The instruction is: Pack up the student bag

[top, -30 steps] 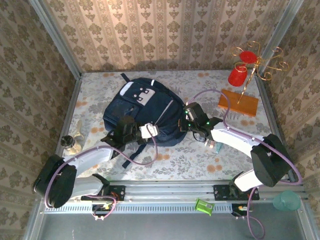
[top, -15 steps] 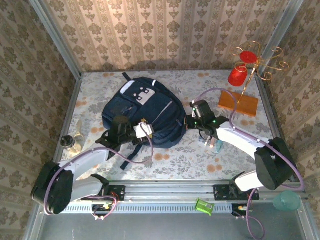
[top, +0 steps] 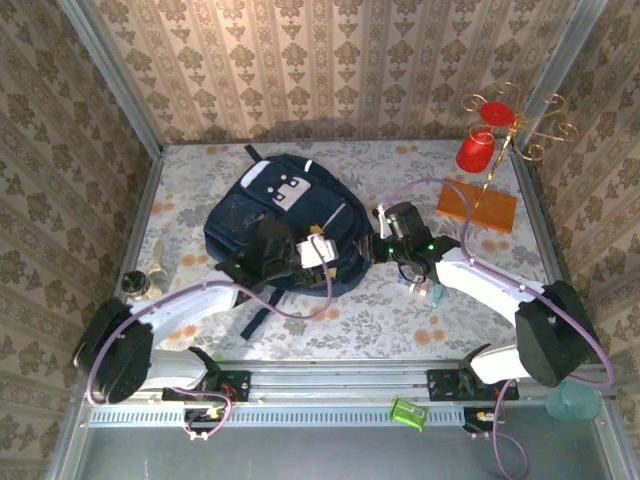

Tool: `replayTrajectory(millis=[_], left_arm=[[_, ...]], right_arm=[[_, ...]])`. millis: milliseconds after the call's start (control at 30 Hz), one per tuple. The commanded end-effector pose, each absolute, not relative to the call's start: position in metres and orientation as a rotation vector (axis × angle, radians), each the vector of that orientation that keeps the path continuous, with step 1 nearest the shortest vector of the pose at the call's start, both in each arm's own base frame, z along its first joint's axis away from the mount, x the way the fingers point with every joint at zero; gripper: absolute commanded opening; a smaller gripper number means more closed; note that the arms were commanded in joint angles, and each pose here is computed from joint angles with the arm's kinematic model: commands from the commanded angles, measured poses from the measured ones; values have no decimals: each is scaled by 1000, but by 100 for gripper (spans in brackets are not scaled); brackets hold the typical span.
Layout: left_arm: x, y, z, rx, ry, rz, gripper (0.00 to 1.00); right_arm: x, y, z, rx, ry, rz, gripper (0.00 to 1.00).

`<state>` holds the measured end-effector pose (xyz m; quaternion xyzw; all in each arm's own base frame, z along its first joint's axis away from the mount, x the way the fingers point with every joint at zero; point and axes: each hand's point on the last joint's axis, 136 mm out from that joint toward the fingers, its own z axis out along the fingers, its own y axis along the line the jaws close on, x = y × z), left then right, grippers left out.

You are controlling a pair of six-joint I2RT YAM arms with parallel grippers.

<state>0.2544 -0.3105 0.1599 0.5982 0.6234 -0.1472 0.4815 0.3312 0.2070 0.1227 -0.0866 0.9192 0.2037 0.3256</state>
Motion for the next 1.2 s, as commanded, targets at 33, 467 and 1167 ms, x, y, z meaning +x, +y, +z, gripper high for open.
replayTrajectory(millis=[33, 467, 1167], left_arm=[[272, -310, 133, 1490, 1659, -247, 84], [276, -306, 117, 1470, 1709, -230, 79], [290, -289, 115, 1481, 1794, -166, 0]], right_arm=[[333, 221, 115, -270, 2455, 577, 34], [342, 231, 98, -261, 2511, 543, 20], [334, 188, 117, -207, 2400, 343, 0]])
